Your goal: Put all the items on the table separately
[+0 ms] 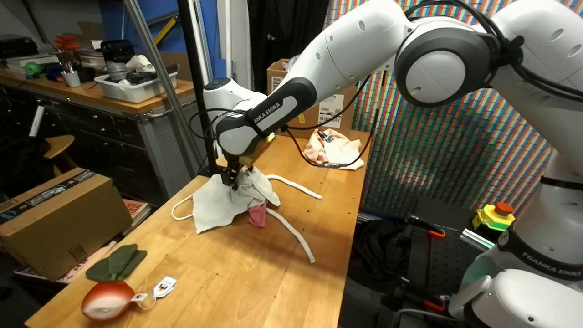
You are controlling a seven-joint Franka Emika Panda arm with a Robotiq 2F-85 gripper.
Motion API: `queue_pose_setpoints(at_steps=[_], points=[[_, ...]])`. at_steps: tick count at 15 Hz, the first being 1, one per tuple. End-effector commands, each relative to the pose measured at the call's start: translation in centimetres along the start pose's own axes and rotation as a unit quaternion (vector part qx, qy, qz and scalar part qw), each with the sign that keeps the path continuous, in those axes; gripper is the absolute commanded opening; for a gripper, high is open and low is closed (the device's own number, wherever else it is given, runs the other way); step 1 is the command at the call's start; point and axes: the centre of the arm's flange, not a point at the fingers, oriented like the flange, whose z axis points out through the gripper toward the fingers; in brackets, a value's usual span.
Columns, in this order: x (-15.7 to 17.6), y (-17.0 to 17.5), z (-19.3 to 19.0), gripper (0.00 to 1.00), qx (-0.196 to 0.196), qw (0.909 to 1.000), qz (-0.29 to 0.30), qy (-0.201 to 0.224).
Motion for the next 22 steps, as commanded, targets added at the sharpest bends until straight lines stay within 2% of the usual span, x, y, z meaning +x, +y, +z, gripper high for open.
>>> queue_pose_setpoints(at_steps=[1,2,4,13,16,18,22], points=[[-2.0,0.9,-1.6,1.00,0.014,0.9999,0.000,0.003],[-2.1,1.0,-1.6,1.00,0.014,0.9999,0.000,0.002],[-2.1,1.0,-1.5,0.74,0.015,0.9999,0.001,-0.002],[-2.5,1.3,-1.5,0.06,0.022,0.9996,-0.004,-0.015],[-2.6,1.3,-1.9,0.01,0.025,0.9995,-0.008,-0.020],[-2.5,1.2,-1.9,0.05,0.021,0.9996,-0.008,-0.018],[-2.4,2.0,-3.0,0.04,0.000,1.0000,0.003,0.003]])
